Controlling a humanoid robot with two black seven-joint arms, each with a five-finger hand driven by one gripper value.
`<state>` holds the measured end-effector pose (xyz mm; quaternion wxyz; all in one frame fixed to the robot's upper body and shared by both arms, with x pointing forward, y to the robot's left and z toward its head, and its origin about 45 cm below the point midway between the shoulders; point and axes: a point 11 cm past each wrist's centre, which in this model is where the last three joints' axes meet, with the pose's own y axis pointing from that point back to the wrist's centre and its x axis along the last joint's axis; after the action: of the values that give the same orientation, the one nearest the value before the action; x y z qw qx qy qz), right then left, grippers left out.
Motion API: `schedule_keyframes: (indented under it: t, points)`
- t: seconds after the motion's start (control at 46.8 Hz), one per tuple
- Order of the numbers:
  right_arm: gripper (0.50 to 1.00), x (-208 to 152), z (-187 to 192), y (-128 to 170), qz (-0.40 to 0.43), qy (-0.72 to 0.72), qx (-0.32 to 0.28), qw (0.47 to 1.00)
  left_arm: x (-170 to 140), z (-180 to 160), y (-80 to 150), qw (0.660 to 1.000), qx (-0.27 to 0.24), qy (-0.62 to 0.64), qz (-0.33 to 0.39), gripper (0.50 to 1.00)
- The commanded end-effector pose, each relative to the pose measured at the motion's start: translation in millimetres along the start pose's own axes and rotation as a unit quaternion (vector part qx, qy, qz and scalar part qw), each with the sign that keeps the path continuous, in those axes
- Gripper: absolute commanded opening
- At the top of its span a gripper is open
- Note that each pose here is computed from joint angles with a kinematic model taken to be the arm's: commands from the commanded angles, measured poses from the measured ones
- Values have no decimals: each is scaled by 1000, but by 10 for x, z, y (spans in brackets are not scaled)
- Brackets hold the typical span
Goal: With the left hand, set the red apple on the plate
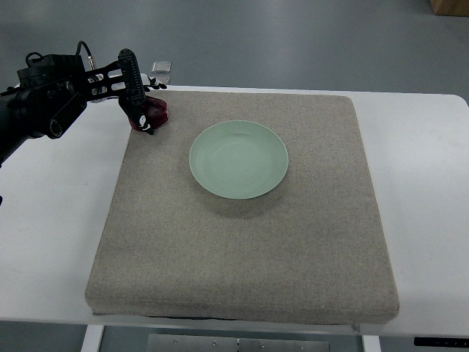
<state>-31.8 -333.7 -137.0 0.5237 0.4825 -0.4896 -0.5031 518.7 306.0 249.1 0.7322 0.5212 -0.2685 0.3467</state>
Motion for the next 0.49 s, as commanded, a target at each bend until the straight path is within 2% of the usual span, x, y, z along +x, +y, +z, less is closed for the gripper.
schedule_keyframes:
  t: [0.0,0.47]
  points:
    - [932,1,0,0,0,0,0,1000,0,-4,9,1000,1,3,-9,984]
    - [930,-1,0,0,-1,0,0,1000,21,65,5,1000,-11,15,-8,977]
